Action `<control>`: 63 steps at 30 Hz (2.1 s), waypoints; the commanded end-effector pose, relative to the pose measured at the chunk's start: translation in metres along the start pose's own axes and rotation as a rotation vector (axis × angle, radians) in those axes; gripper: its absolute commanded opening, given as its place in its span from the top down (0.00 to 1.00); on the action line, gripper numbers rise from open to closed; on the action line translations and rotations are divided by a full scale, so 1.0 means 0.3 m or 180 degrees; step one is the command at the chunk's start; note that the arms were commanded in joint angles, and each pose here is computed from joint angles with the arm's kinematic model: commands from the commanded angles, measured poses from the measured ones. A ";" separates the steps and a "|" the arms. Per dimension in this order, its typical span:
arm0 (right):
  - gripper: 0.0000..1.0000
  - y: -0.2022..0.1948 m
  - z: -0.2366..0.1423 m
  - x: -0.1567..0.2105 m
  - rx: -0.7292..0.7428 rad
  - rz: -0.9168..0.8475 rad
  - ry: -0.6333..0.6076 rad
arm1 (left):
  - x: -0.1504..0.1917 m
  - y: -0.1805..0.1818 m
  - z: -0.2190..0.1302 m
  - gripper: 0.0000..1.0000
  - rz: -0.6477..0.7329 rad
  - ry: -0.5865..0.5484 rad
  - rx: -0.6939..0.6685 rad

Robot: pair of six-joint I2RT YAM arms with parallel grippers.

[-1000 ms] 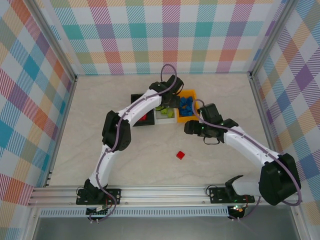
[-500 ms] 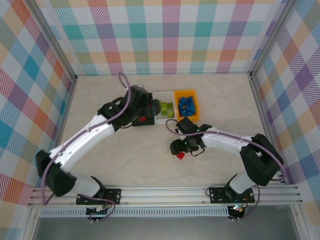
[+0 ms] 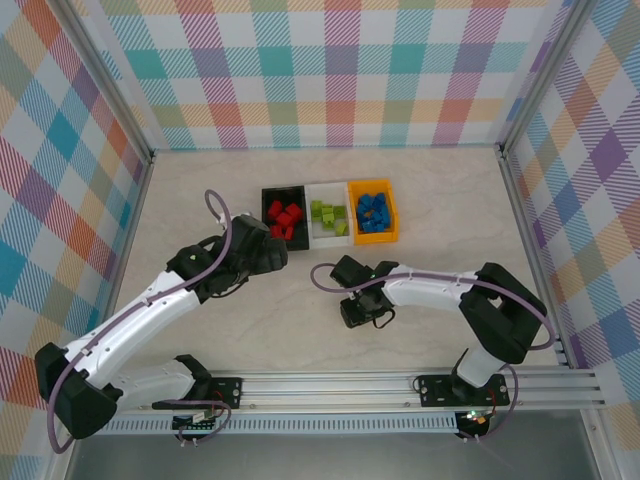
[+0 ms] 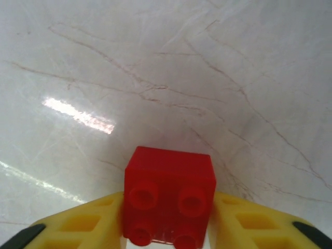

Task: Sort the legos into containers by color

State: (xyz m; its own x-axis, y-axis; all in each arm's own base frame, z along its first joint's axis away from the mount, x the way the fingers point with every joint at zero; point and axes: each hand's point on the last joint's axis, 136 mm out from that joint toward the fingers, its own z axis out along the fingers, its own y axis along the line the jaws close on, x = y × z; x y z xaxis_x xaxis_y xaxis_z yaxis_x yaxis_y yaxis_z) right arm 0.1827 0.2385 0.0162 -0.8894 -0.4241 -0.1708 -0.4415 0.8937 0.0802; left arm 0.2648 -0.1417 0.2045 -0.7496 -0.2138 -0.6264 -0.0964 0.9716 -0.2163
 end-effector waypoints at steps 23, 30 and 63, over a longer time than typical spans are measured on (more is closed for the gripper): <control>0.62 0.265 -0.314 -0.926 -0.0631 0.0044 -0.1455 | 0.042 0.168 -0.091 0.00 -0.0216 -0.0168 -0.0282; 0.58 0.209 -0.242 -1.119 -0.0517 0.0296 -0.1526 | 0.021 0.189 -0.104 0.00 -0.0216 -0.0313 -0.0350; 0.00 -0.415 -0.700 -0.476 0.0224 0.1677 -0.3147 | -0.292 0.585 0.424 0.00 0.0103 -0.1425 -0.1474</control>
State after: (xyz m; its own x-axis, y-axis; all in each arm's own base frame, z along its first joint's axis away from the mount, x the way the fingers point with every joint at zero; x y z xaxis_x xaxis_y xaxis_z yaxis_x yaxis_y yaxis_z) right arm 0.3403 0.1905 0.2158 -0.5524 0.1837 -0.8131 -0.1023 0.9531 0.2849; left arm 0.3765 0.0345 0.1099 -0.5155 -0.1619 -0.8414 -0.4665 0.8767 0.1171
